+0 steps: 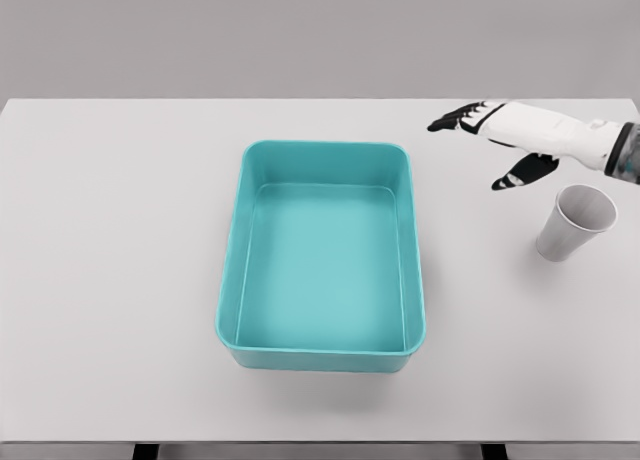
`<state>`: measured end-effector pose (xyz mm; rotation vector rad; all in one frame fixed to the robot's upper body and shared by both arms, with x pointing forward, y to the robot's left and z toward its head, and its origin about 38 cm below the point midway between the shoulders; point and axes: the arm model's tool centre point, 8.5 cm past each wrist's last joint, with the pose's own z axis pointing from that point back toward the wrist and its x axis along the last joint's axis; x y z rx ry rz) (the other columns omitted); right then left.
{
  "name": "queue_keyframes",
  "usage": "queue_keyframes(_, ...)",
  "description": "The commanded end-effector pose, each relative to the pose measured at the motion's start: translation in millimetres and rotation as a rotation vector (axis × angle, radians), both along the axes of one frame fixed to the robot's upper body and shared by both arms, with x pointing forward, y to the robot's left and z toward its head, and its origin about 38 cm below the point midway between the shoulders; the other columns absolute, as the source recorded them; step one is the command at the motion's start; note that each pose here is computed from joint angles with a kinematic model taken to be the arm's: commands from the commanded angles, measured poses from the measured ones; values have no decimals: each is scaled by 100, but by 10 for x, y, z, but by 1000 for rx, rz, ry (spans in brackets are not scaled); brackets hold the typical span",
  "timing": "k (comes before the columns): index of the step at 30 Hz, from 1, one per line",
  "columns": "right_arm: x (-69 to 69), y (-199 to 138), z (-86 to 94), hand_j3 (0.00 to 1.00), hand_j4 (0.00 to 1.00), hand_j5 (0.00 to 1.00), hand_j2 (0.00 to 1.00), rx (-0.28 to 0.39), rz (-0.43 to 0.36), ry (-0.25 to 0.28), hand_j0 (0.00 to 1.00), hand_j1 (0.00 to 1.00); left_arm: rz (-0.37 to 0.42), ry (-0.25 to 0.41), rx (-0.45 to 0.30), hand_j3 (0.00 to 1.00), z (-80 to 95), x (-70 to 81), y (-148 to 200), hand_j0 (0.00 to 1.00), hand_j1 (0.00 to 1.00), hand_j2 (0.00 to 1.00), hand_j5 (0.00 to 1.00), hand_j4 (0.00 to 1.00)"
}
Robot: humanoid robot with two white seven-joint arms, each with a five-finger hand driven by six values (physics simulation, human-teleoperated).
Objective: Put the paper cup into the basket with your right arm
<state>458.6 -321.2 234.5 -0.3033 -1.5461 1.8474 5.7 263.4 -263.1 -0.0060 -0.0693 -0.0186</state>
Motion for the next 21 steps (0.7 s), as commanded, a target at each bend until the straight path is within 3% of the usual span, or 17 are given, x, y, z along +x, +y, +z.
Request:
queue_keyframes(1, 2, -5, -21, 100, 100, 100, 100, 4, -3, 9, 100, 100, 0, 0, 0, 100, 0, 0, 0, 100, 100, 100, 100, 100)
queue_keyframes(4, 35, -55, 122, 100, 100, 100, 100, 26, -18, -29, 100, 100, 0, 0, 0, 100, 0, 0, 0, 100, 100, 100, 100, 100)
queue_keyframes(6, 0, -365, 327, 100, 100, 100, 100, 73, -94, -108, 100, 100, 0, 0, 0, 100, 0, 0, 0, 100, 100, 100, 100, 100)
queue_keyframes(7, -16, -469, 421, 100, 100, 100, 100, 155, -131, -154, 100, 100, 0, 0, 0, 100, 0, 0, 0, 100, 100, 100, 100, 100)
queue_keyframes(8, -40, -537, 385, 100, 100, 100, 100, 220, -158, -151, 100, 100, 0, 2, 0, 100, 0, -10, 0, 100, 100, 100, 100, 100)
queue_keyframes(9, -89, -663, 364, 100, 100, 100, 100, 263, -190, -139, 100, 100, 0, 2, 0, 100, 0, -10, 0, 100, 100, 100, 100, 100)
queue_keyframes(10, -152, -841, 350, 100, 100, 100, 100, 372, -239, -105, 100, 100, 0, 0, 0, 100, 0, 0, 0, 100, 100, 100, 100, 100)
queue_keyframes(14, -363, -1195, 178, 100, 100, 100, 100, 625, -354, 6, 100, 100, 0, 2, 0, 100, 0, -10, 0, 100, 100, 100, 100, 100)
queue_keyframes(17, -568, -1519, 129, 100, 100, 100, 100, 621, -432, 12, 100, 100, 0, 0, 0, 100, 0, 0, 0, 100, 100, 100, 100, 100)
queue_keyframes(21, -810, -1636, -311, 100, 100, 100, 100, 611, -504, 98, 100, 100, 0, 2, 0, 100, 0, -10, 0, 100, 100, 100, 100, 100)
